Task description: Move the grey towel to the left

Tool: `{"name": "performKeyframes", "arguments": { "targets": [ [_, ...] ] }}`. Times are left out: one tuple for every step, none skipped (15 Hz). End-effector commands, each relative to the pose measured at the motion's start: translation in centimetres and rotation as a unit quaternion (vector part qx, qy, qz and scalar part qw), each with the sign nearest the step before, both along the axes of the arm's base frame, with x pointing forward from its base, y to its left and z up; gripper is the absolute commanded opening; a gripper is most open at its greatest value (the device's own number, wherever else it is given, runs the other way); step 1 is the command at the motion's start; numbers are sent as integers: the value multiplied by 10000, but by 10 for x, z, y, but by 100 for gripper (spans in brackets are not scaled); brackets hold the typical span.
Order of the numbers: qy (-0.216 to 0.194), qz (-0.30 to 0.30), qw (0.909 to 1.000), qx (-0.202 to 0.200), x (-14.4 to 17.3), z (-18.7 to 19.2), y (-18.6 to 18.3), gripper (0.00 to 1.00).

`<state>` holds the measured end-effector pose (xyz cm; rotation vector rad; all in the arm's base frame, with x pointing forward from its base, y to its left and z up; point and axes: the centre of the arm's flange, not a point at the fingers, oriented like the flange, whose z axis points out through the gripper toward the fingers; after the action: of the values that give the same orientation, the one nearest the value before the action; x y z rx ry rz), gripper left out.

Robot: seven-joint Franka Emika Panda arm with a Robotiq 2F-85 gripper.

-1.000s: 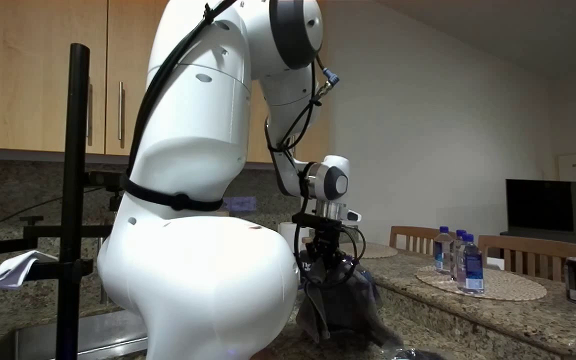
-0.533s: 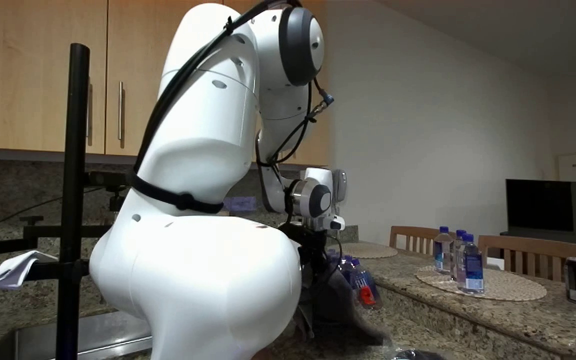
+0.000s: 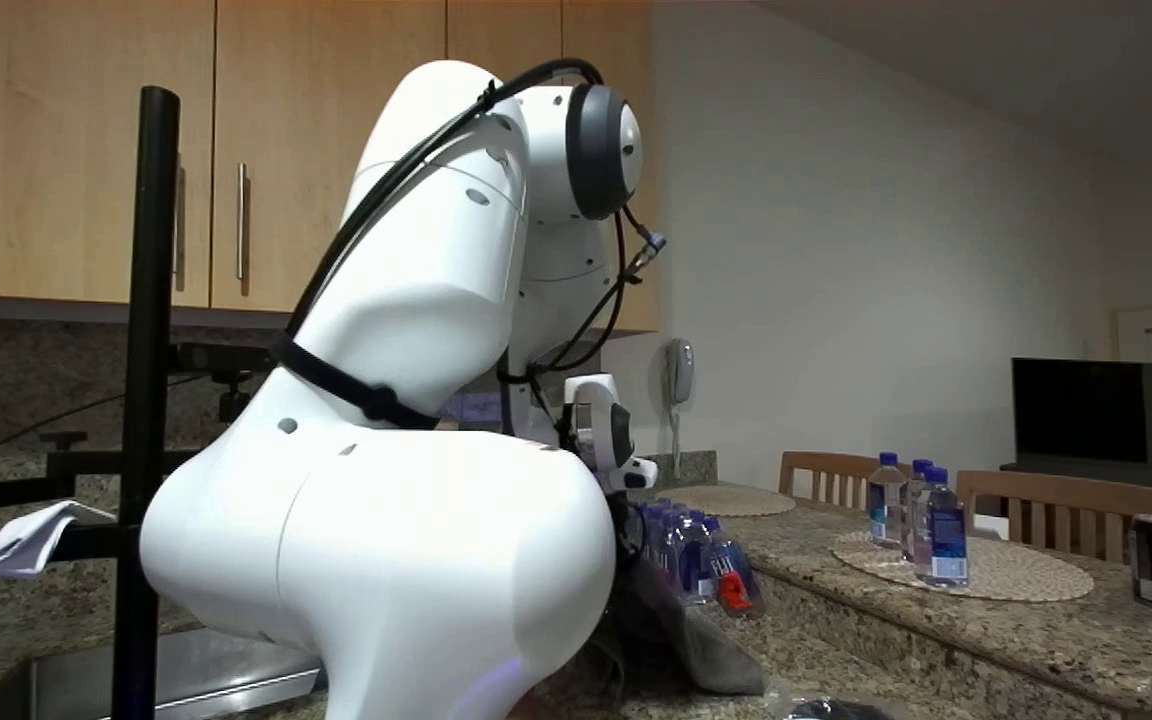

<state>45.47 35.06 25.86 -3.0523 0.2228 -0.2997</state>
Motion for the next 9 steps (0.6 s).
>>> {"name": "performKeyframes", "arguments": {
  "targets": [
    [156,-275,9982,-509,14,-20,20,8],
    [237,-307,9973,-626,17,-25,22,8],
    [420,-294,9958,-764,21,-31,26,8],
    [563,-276,9941,-887,24,-35,28,8],
    [726,-239,9925,-957,30,-38,30,8],
    [818,-247,9911,-1019,33,-41,31,8],
    [906,-228,9899,-1070,40,-43,32,8],
    [978,-225,9887,-1115,45,-44,32,8],
    [1057,-210,9877,-1130,53,-44,31,8]
  ]
}}
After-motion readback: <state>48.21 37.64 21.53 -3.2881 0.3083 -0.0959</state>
